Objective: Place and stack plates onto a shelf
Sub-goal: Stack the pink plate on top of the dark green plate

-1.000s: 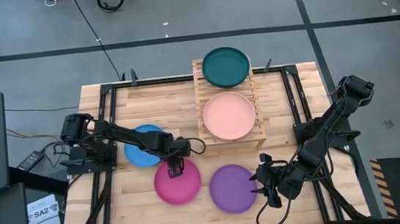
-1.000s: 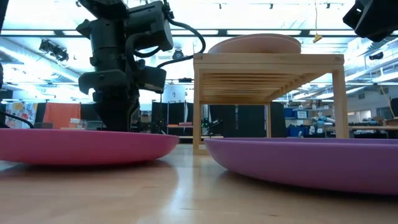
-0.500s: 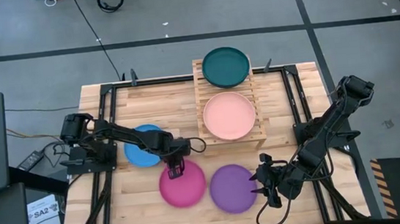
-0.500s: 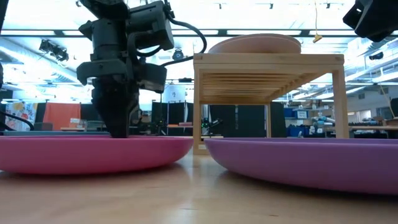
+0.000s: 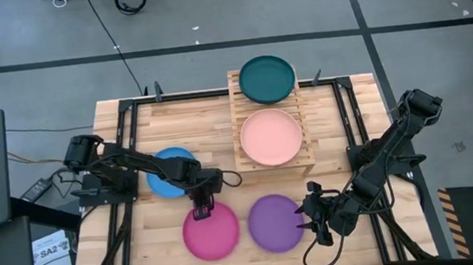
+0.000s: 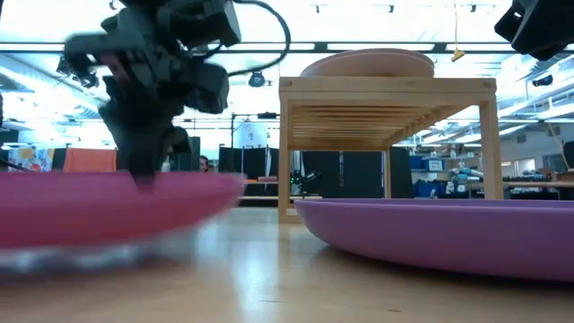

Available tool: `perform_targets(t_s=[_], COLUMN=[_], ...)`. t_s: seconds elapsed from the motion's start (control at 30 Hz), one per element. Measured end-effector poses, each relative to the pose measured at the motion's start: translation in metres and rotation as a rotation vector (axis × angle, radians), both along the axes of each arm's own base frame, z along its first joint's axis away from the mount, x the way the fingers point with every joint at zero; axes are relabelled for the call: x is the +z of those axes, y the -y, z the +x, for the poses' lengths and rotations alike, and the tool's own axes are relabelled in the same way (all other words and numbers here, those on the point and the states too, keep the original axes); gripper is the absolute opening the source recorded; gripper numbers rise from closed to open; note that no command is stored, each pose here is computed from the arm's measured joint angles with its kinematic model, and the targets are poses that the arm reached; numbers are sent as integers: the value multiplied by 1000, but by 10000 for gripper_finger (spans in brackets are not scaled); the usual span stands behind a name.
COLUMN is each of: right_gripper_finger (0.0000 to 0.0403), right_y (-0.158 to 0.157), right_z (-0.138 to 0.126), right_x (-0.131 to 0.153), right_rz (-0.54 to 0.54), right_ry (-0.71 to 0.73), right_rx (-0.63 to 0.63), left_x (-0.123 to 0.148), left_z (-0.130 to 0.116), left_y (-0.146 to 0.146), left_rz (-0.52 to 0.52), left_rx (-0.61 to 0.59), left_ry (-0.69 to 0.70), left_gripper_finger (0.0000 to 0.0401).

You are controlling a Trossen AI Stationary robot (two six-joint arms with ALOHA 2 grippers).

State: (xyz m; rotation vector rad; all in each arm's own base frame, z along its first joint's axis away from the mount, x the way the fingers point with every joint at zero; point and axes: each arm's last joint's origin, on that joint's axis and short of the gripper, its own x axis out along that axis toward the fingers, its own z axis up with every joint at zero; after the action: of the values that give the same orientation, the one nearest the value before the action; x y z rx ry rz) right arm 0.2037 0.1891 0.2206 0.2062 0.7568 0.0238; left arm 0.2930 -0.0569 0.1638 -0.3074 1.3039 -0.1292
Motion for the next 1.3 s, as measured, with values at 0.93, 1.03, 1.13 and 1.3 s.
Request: perform_targets(t_s=[0.93, 1.03, 1.13, 1.3], right_gripper_finger=[210, 210, 210, 210], right_y=[16, 20, 23, 27], right_z=[32, 38, 41, 46], right_x=[17, 20, 21, 23], right_rz=[115, 121, 138, 148], right_ry=[208, 230, 234, 255], right_rx=[-142, -137, -127, -129], left_x=[74, 81, 84, 88], left_z=[-12, -11, -10, -14], left_y=[16, 17, 20, 23], left_rz=[-172, -156, -113, 40], left_rx=[265, 284, 312, 397], left_ry=[321, 395, 450, 525], left_gripper_finger=[19, 19, 19, 18])
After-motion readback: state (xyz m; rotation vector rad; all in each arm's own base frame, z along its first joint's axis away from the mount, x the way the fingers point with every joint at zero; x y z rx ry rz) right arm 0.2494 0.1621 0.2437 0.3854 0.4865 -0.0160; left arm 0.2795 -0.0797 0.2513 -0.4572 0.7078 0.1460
